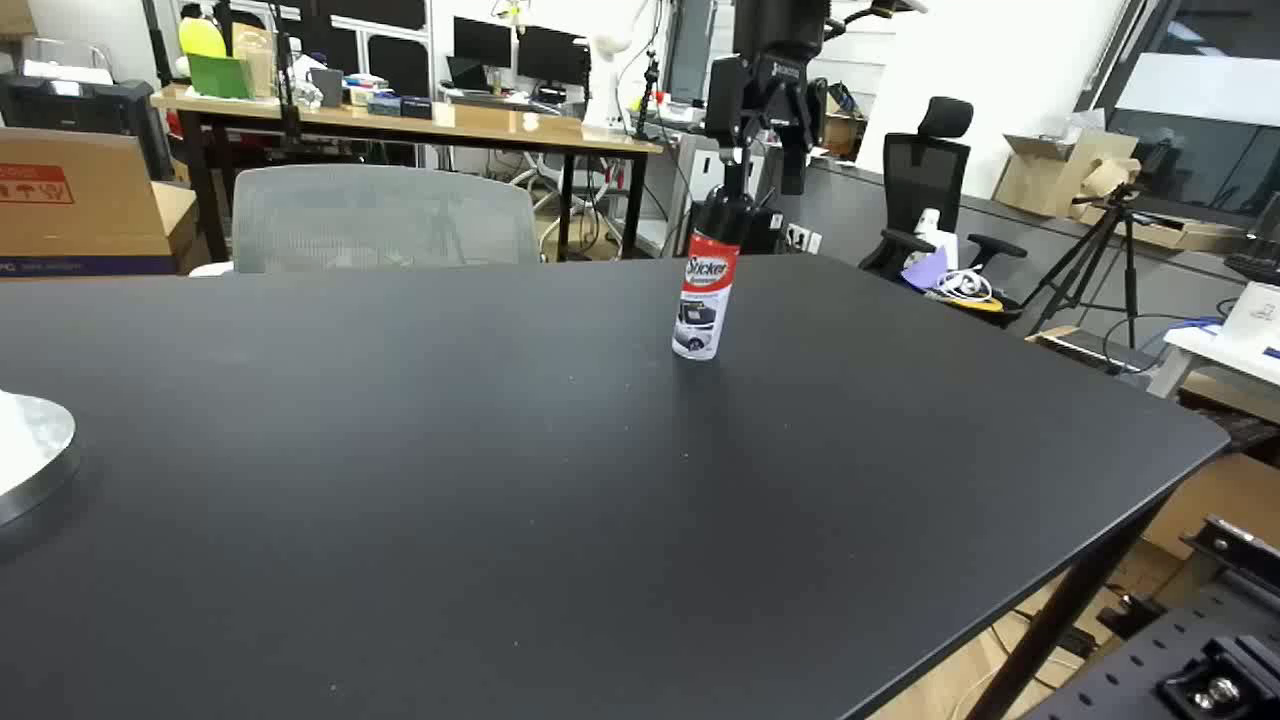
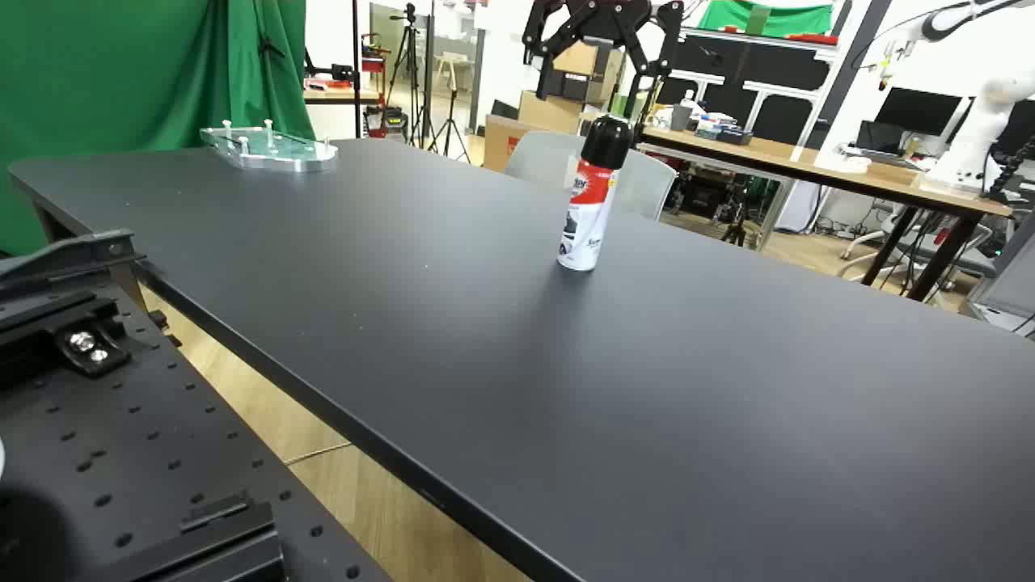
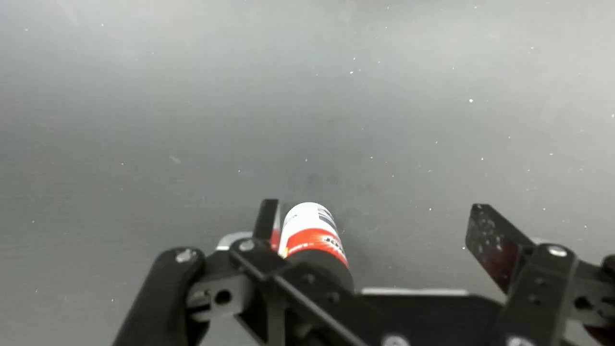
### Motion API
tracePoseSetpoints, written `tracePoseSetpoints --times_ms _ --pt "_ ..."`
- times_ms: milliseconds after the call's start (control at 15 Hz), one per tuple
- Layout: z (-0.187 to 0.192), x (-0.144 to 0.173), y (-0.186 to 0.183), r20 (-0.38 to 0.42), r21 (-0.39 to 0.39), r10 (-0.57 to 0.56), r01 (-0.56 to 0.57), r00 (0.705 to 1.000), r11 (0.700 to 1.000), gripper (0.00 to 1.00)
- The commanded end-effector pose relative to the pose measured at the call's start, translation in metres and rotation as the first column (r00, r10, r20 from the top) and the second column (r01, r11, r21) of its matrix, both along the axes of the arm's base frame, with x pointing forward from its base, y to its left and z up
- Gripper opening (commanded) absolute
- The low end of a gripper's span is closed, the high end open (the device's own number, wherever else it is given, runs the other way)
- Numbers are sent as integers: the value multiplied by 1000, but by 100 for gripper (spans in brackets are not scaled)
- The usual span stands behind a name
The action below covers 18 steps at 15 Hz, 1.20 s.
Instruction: Place the spray can lid on the table
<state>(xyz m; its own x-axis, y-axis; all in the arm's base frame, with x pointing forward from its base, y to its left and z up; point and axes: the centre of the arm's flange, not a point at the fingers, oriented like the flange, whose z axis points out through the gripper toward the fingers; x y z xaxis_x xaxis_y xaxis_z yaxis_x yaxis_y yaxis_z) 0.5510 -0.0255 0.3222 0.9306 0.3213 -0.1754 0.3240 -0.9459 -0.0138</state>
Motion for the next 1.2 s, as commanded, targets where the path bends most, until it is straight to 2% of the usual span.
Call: tracePoseSetpoints --times_ms 0,800,1133 --pt "-1 0 0 -1 0 1 -1 1000 1000 100" --pt "-20 -2 0 -37 2 3 -3 999 1000 100" --pt "-11 8 -5 69 -82 6 -1 998 997 100"
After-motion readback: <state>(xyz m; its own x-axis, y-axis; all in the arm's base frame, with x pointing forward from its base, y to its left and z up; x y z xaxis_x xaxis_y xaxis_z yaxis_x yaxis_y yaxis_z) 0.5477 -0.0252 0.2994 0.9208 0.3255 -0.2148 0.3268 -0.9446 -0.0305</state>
